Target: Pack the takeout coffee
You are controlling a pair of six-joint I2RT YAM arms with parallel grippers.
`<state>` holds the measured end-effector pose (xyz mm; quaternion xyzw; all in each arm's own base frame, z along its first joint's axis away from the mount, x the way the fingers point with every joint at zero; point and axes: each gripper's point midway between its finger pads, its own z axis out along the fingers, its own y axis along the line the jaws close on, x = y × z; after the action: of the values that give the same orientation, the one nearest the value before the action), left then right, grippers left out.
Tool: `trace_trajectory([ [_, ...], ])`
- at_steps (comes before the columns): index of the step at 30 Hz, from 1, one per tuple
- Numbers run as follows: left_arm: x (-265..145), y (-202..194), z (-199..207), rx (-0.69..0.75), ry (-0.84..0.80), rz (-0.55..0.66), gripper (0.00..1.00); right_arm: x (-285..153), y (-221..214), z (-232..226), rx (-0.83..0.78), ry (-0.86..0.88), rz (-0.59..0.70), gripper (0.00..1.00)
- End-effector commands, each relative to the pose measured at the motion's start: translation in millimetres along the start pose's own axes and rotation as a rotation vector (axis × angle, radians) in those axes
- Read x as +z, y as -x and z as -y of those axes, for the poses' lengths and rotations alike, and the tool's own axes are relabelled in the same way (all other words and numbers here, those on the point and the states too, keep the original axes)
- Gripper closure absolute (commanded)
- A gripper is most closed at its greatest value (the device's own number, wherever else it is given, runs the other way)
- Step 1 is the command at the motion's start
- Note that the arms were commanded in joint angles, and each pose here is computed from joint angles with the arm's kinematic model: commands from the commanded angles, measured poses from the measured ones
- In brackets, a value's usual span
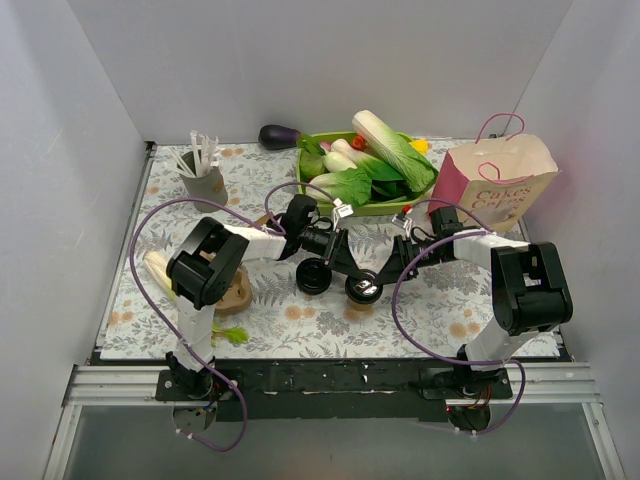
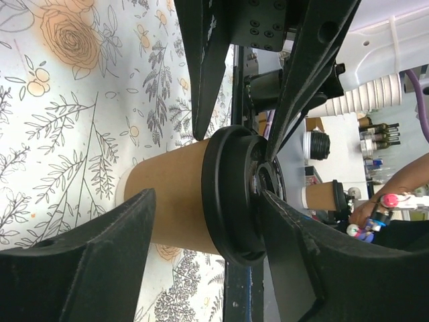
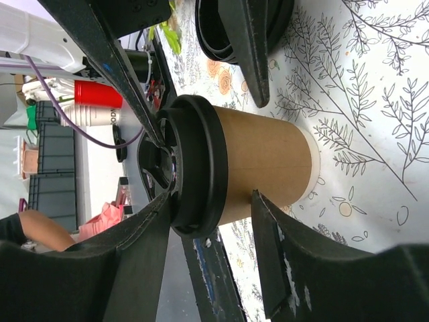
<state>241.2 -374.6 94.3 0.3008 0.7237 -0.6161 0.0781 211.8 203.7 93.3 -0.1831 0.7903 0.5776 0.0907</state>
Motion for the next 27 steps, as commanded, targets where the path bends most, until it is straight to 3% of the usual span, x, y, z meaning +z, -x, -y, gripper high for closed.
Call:
trace_trajectory([
  [1, 5.4, 8.5, -8.0, 0.073, 0.056, 0.042, 0.35, -2.0, 10.4, 13.3, -0.107, -0.098, -0.020, 0.42],
  [7, -5.7, 40.4, 43.2, 0.155, -0.016, 0.079, 0.26, -17.5, 40.7, -9.4, -0.221, -0.157, -0.019, 0.37],
  [14, -20.2, 54.0, 59.0, 0.199, 0.058, 0.103, 0.22, -29.5, 53.8, -19.1, -0.306, -0.222, -0.021, 0.30],
  [16, -34.5, 59.2, 53.0, 0.175, 0.138, 0.124, 0.22, -36.8, 56.1, -24.6, -0.467, -0.262, -0.049, 0.21],
  [18, -54.8, 66.6, 54.2, 0.245, 0.196, 0.137, 0.21, -42.5, 50.3, -29.8, -0.579, -0.324, -0.078, 0.20],
  [19, -62.4, 56.8, 52.1, 0.221, 0.215, 0.107, 0.21, -47.5, 48.8, -22.3, -0.636, -0.383, -0.102, 0.18],
  [21, -80.9, 55.4, 51.1, 0.335, 0.261, 0.089, 0.21, -46.6, 38.9, -28.8, -0.724, -0.413, -0.128, 0.17],
  [23, -93.4, 39.9, 43.2, 0.357, 0.338, 0.036, 0.21, -45.9, 23.1, -19.2, -0.790, -0.473, -0.187, 0.16],
  [24, -100.2, 38.7, 43.9, 0.454, 0.368, 0.021, 0.21, -38.3, 17.7, -26.7, -0.875, -0.477, -0.202, 0.16],
  [27, -113.2, 25.2, 30.0, 0.438, 0.445, 0.023, 0.21, -27.3, -5.2, -19.1, -0.985, -0.540, -0.265, 0.13],
])
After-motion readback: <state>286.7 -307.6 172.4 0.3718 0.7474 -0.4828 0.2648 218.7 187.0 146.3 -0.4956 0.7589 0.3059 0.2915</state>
